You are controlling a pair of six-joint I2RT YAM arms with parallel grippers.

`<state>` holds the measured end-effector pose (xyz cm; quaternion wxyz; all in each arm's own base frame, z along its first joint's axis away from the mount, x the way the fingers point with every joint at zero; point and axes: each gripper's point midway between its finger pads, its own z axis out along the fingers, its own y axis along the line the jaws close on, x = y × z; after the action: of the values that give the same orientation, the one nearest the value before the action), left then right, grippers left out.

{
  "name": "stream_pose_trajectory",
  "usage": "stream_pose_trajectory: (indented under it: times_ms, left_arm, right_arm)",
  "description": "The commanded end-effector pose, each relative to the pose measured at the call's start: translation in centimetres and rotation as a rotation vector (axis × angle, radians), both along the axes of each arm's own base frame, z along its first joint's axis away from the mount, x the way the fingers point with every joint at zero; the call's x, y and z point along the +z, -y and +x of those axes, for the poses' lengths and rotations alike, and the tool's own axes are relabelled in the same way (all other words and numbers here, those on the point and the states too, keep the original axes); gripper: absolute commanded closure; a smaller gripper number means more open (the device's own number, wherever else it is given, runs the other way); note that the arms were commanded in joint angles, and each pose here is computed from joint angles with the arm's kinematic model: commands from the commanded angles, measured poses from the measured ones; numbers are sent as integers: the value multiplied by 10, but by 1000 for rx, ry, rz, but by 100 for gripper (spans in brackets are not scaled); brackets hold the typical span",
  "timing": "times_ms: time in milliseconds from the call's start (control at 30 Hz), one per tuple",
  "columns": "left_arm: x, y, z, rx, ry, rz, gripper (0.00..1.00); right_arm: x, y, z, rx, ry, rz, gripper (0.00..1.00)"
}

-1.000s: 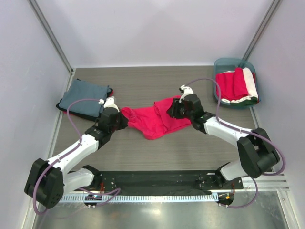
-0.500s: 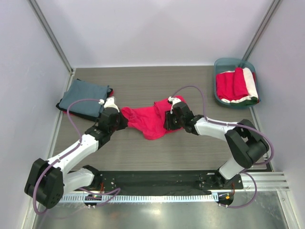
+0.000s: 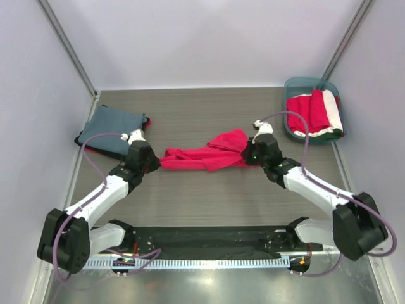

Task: Fold and stack the t-shirts
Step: Flatten the tshirt out

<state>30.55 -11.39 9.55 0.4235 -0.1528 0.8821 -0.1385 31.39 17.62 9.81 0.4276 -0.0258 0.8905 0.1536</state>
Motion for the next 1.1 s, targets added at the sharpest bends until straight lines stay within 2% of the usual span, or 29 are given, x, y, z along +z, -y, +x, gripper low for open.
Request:
stream_pose_trajectory:
  times_ms: [0,233,367,500,533,633,667,733,767,800,833,867,900,1067]
  left_arm:
    - [-2,-18,4,83,-11,-6,100]
    - [-4,-45,2,201,-37,48,100]
    - [-6,-67,-3,313,-50,92,100]
    - [6,-58,-1,241,-13,72,100]
    - [9,-45,-2,172,-8,36,99]
    - [29,-29,-3,94,73,29,69]
    - [36,-28,-4,95,103,42,53]
    - [49,-12,-10,54,149,55,44]
    - [54,-11,-11,60,166,76,35]
    - [55,2,-17,15,163,84,34]
    - [57,7,-19,3,165,85,34]
    - [61,13,-20,-10,170,78,33]
    - [61,27,-25,-52,163,55,33]
    - [51,72,-38,-184,116,-26,34]
  right_arm:
    - [15,25,7,-91,46,62,98]
    - [-9,26,-6,-91,-34,86,99]
    - [-3,34,-9,-121,-16,103,99]
    - [11,26,-12,-63,13,133,99]
    - [17,10,-19,26,-1,181,99]
    - [28,-16,-23,149,-9,256,98]
    - [26,-27,-29,192,-33,270,96]
    - [33,-38,-30,224,-23,270,89]
    - [34,-41,-31,235,-17,260,85]
    - [34,-42,-31,235,-21,254,60]
    - [37,-41,-29,230,-11,253,47]
    - [38,-40,-27,220,-4,245,43]
    - [41,-36,-21,197,16,227,39]
    - [46,-39,-6,206,-5,161,41]
